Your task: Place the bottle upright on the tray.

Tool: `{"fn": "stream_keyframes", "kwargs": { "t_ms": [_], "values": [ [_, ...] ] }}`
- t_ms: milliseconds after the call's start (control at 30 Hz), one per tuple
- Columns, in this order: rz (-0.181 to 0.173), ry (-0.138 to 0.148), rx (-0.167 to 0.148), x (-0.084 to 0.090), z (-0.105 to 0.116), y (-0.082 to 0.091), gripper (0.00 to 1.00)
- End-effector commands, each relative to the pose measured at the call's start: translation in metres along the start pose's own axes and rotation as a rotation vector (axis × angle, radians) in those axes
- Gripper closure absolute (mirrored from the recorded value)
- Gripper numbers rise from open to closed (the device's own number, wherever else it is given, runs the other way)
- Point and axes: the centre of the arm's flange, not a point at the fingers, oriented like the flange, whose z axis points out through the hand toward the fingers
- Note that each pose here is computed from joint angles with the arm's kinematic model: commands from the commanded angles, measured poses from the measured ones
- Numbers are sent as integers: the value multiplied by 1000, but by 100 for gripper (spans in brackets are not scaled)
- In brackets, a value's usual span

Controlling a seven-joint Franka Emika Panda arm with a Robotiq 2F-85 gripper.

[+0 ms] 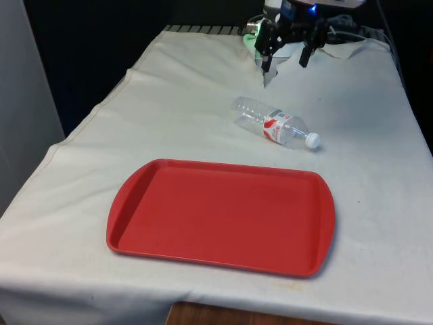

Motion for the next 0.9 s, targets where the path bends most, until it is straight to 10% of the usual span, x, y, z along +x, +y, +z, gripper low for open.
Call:
{"fn": "stream_keyframes", "kwargs": {
  "t_ms": [0,867],
  "values": [
    [-12,0,-12,3,2,-1,0],
    [-96,-45,-52,28,25,0,0]
  ]
}}
